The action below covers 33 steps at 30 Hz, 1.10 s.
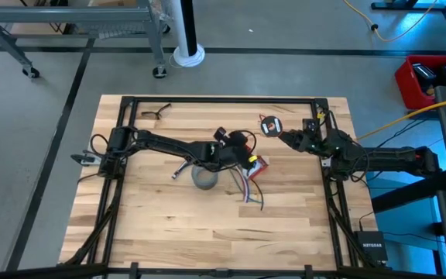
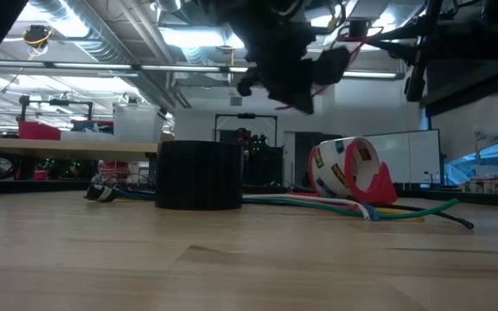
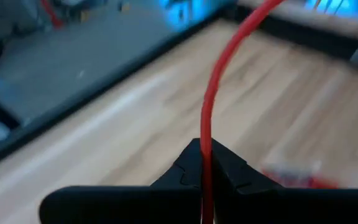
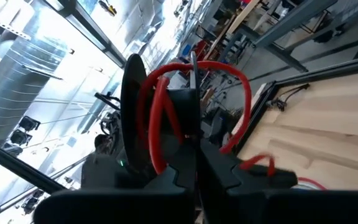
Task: Coil cords
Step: Coil the red wire on the black spool
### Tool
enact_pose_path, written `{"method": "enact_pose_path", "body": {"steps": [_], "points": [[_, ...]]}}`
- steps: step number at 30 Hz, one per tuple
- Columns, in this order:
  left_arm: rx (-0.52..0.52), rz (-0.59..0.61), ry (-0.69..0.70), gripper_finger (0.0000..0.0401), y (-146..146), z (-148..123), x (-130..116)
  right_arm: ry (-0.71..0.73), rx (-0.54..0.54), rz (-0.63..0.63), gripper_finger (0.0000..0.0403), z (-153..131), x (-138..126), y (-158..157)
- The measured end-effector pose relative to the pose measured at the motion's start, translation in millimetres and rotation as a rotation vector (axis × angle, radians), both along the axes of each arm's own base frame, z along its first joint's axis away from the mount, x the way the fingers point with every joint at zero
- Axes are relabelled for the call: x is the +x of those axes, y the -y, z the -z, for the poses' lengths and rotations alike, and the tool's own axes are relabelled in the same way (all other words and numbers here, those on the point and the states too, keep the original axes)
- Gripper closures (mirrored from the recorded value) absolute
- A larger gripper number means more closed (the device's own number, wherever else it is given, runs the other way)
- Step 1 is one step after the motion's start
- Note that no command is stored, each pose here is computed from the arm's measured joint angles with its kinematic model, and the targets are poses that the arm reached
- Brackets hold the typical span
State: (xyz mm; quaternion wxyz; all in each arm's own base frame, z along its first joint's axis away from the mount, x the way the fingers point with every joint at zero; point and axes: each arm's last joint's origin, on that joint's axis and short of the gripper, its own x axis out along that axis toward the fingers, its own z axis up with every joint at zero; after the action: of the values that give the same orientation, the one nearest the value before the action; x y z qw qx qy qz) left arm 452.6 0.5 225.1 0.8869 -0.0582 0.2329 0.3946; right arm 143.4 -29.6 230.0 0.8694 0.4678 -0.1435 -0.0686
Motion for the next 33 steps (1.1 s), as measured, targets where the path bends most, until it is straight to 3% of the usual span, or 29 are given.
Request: {"method": "enact_pose_path", "body": {"steps": [6, 18, 26, 33], "points": [[0.063, 0.039, 0.183, 0.0401, -6.2, 4.2, 6.4, 0.002, -0.001, -0.003, 0.04, -0.3, 0.0, -0.1], [0.013, 0.037, 0.587, 0.0401, -20.3, 36.6, -4.0, 0.01, -0.003, -0.003, 0.04, -1.1, -0.2, -0.1], [-0.065, 0.095, 0.566, 0.0395, -21.1, 49.2, -8.0, 0.011, -0.003, -0.003, 0.04, -1.2, -0.1, -0.1], [-0.128, 0.249, 0.563, 0.0347, -22.3, 49.0, -5.3, 0.009, -0.003, -0.003, 0.04, -1.0, -0.1, -0.1]]}}
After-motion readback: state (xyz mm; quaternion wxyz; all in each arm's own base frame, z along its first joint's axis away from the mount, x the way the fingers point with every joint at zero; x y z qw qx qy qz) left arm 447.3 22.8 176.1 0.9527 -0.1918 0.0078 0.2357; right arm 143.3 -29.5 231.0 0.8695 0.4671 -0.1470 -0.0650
